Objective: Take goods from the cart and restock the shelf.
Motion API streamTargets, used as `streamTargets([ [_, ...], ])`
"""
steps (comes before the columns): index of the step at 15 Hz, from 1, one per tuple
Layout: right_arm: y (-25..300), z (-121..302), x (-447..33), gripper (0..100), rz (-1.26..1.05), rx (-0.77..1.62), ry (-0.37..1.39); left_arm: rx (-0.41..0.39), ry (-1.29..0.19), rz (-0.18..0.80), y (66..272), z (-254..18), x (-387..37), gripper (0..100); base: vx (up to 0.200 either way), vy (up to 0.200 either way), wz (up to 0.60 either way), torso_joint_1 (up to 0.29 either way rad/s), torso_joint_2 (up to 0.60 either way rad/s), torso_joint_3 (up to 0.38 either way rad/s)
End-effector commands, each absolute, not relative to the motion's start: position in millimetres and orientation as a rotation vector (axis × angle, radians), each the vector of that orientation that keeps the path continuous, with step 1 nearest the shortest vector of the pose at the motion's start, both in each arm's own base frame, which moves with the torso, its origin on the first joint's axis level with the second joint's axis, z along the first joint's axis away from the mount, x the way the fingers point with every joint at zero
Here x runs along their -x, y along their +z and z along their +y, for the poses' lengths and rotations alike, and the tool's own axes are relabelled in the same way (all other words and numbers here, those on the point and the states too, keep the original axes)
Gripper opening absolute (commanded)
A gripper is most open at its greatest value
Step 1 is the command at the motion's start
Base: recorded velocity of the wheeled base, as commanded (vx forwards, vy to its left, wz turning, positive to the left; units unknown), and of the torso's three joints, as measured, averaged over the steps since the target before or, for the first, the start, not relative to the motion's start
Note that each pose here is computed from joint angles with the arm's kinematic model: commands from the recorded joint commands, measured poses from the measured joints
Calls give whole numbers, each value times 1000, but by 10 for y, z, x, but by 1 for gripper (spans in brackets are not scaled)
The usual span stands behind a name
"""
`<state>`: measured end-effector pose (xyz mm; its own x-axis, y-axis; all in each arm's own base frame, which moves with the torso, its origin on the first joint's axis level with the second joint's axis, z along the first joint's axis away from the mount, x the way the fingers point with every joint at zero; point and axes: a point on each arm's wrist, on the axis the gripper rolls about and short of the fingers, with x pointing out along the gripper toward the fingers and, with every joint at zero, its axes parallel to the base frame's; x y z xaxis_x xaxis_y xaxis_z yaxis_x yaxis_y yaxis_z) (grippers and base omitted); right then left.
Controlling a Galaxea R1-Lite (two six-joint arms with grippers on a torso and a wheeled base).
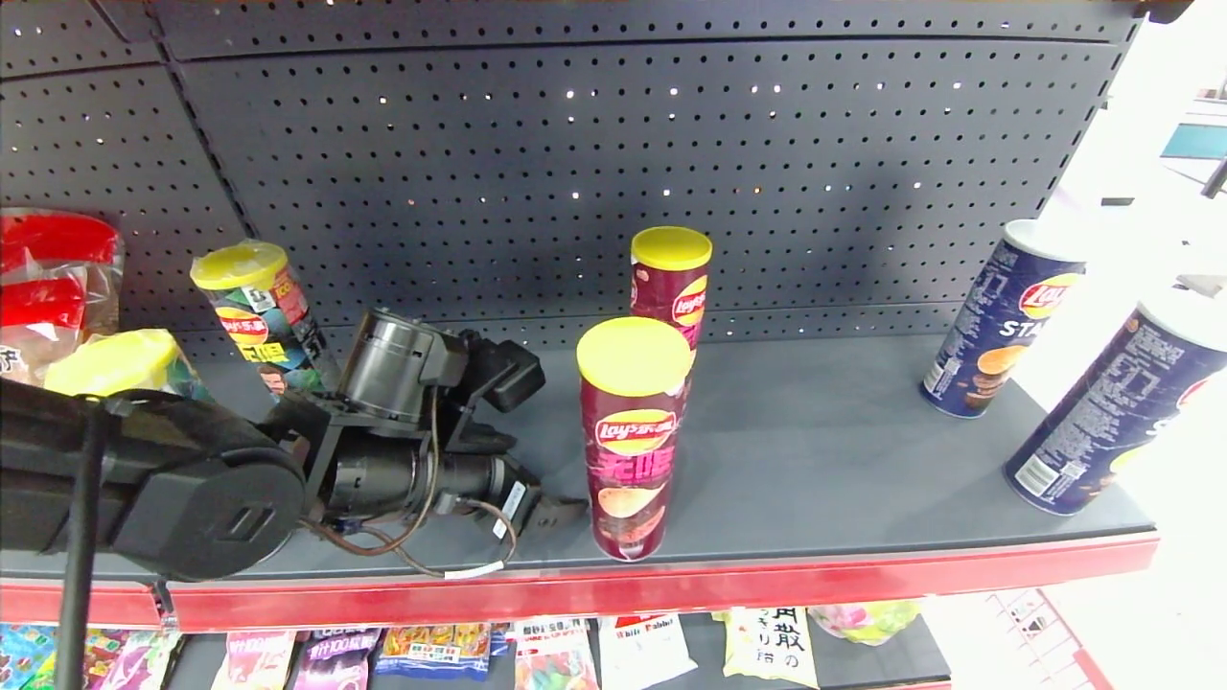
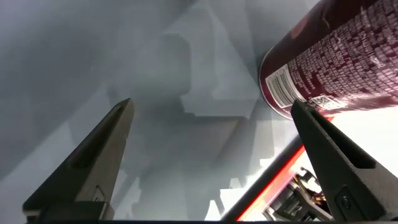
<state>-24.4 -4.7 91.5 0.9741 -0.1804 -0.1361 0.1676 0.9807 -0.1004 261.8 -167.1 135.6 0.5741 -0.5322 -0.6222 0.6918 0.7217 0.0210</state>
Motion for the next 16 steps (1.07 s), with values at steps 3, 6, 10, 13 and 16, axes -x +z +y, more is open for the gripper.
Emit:
streamTargets([
  [3, 916, -47, 242, 100, 147, 88, -175, -278, -732, 628, 1340, -1722, -2675, 100, 0, 0, 0, 0, 0, 0],
  [6, 916, -47, 242, 100, 147, 88, -175, -279, -739, 627, 1345, -1741, -2660, 100, 0, 0, 0, 0, 0, 0],
  [10, 916, -47, 242, 100, 147, 88, -175, -280, -744, 625, 1347, -1760, -2662, 100, 0, 0, 0, 0, 0, 0],
  [13, 915, -47, 248, 100, 141, 87, -176, -282, -751, 621, 1354, -1783, -2652, 100, 0, 0, 0, 0, 0, 0],
  [16, 914, -47, 249, 100, 139, 87, -174, -282, -754, 619, 1353, -1804, -2667, 100, 0, 0, 0, 0, 0, 0],
])
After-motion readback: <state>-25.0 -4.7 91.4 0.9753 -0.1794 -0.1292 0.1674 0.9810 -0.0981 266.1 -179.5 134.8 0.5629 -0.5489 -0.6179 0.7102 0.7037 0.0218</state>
